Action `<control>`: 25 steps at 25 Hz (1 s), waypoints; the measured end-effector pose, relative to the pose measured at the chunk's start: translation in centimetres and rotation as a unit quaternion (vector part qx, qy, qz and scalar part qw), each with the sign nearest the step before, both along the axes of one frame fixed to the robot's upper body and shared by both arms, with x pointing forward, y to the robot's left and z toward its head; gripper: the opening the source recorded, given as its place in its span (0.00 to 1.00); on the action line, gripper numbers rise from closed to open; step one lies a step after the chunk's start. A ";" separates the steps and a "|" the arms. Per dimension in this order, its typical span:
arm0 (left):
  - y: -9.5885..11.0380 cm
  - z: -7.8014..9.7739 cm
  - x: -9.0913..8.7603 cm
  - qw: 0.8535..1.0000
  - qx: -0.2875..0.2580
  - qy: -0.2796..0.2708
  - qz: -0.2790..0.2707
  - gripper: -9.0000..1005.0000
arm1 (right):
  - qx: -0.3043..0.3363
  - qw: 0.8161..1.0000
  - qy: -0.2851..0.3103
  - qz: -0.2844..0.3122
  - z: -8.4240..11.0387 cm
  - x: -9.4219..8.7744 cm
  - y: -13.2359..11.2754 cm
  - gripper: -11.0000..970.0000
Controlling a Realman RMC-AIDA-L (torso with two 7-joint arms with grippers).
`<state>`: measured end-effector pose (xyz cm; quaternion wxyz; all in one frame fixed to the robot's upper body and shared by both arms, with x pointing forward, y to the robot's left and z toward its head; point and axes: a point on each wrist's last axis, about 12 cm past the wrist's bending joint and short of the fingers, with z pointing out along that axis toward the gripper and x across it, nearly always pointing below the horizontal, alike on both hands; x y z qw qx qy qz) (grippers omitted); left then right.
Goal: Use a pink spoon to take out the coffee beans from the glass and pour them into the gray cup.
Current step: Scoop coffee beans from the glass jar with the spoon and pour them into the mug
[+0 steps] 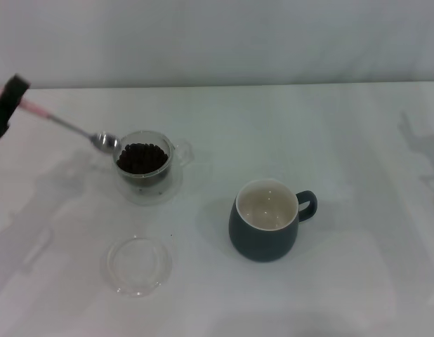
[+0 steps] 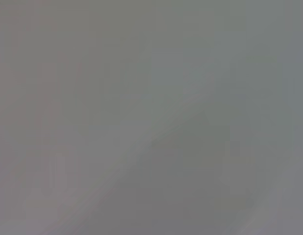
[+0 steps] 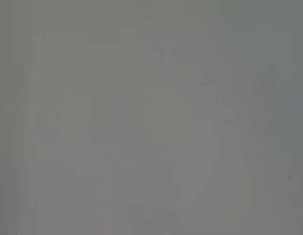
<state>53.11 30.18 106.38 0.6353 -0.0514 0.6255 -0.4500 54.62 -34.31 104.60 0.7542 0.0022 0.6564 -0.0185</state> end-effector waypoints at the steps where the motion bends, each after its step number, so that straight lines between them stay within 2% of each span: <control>1: -0.2 0.2 0.6 1.000 0.006 -0.002 0.001 0.14 | 0.000 1.000 0.001 0.000 -0.1 -0.1 0.0 0.90; 5: -1.5 1.0 3.6 0.999 0.039 0.009 0.008 0.14 | 0.005 1.000 0.004 0.001 -0.3 -0.3 0.2 0.90; 8: -1.7 1.0 4.1 0.999 0.045 0.013 0.008 0.14 | 0.010 1.000 0.008 0.001 -0.5 -0.3 0.4 0.90; 9: -2.4 0.9 5.3 0.997 0.073 0.031 0.009 0.14 | 0.012 1.000 0.008 0.001 -0.5 -0.4 0.5 0.90; 20: -5.1 0.7 7.0 0.985 0.157 0.052 -0.041 0.14 | 0.025 0.999 0.012 -0.018 -1.3 -1.9 -0.2 0.90; 25: -5.3 0.5 7.2 0.982 0.175 0.052 -0.042 0.14 | 0.025 0.999 0.012 -0.019 -1.3 -2.0 -0.2 0.90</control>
